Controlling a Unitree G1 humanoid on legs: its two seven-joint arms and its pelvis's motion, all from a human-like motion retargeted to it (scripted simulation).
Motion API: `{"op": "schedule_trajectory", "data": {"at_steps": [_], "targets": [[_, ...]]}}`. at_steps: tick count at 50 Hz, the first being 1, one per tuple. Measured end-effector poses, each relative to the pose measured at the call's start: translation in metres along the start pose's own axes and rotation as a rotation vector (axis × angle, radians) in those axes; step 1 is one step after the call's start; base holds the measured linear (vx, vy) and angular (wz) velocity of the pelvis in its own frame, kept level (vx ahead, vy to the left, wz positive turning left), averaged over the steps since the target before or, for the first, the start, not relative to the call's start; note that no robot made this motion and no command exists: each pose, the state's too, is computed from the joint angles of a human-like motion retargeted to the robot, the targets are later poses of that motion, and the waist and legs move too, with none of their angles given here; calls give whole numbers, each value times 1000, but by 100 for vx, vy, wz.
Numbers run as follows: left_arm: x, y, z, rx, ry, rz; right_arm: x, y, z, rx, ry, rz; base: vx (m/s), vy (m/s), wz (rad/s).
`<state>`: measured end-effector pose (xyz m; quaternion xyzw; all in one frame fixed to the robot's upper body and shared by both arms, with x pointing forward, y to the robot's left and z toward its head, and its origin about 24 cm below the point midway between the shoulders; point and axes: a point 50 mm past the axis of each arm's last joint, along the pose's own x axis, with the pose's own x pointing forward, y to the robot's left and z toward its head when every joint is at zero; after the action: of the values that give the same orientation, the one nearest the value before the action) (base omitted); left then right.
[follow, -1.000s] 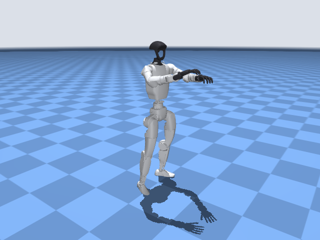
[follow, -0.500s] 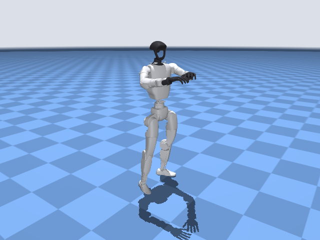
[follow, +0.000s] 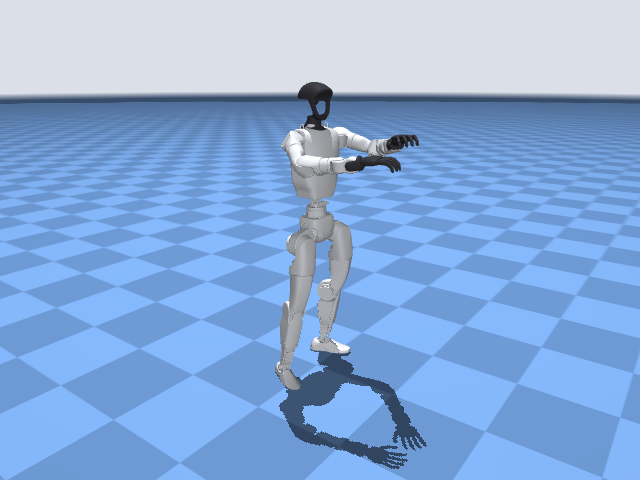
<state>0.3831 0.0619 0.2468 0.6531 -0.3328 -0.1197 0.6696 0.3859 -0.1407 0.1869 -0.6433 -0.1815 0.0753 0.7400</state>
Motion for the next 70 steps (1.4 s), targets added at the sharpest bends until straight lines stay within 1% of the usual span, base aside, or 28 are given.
{"op": "schedule_trajectory", "data": {"at_steps": [2,5,9,12,15,20,23,25,28,30,32,34,38,40,42,45,48,50,52,54,58,62,65,70], "targets": [[-3,3,-9,-10,35,15,-1,7,0,20,8,13,-1,1,26],[-10,-7,-21,-20,86,-28,1,-5,7,39,-13,-65,-1,1,27],[-24,-42,-28,-8,106,-214,6,-36,26,48,-97,-209,-1,1,27],[-31,-59,-28,9,96,-313,8,-47,40,45,-156,-243,-1,2,25],[-31,-53,-30,19,98,-280,10,-36,46,31,-173,-181,0,2,22],[-26,-15,-42,3,143,-77,15,5,47,16,-131,25,0,1,16],[-29,-6,-48,-14,170,-31,20,3,53,18,-136,7,0,0,0],[-33,-10,-51,-18,177,-52,23,-10,61,29,-161,-73,0,0,0],[-41,-31,-52,-16,171,-164,26,-36,74,60,-207,-199,0,0,0],[-46,-45,-51,-14,164,-246,27,-46,80,75,-225,-240,0,0,0],[-49,-52,-51,-9,163,-284,28,-44,81,76,-228,-226,0,0,0],[-49,-49,-52,-2,167,-271,28,-33,80,64,-219,-170,0,0,0],[-45,-25,-58,14,184,-147,26,2,74,40,-190,-3,0,0,0],[-44,-12,-63,16,199,-84,25,12,73,36,-182,43,0,0,0],[-46,-6,-67,15,216,-51,26,9,75,39,-191,18,0,0,0],[-53,-12,-73,10,240,-75,27,-15,84,58,-230,-109,0,0,0],[-62,-33,-76,2,249,-187,27,-42,94,84,-282,-231,0,0,0],[-67,-46,-77,-2,253,-264,27,-53,98,90,-301,-263,0,0,0],[-70,-52,-77,-4,257,-297,28,-53,97,80,-297,-245,0,0,0],[-69,-50,-77,-3,261,-280,29,-43,92,63,-272,-194,0,0,0],[-63,-32,-76,6,251,-167,29,-10,76,64,-192,-64,0,1,-14],[-61,-21,-74,17,224,-119,25,9,64,97,-135,-17,0,1,-21],[-64,-26,-73,25,209,-167,23,4,62,113,-139,-53,0,0,-21],[-70,-45,-70,34,192,-288,19,-24,63,128,-180,-175,0,0,-20]]}}
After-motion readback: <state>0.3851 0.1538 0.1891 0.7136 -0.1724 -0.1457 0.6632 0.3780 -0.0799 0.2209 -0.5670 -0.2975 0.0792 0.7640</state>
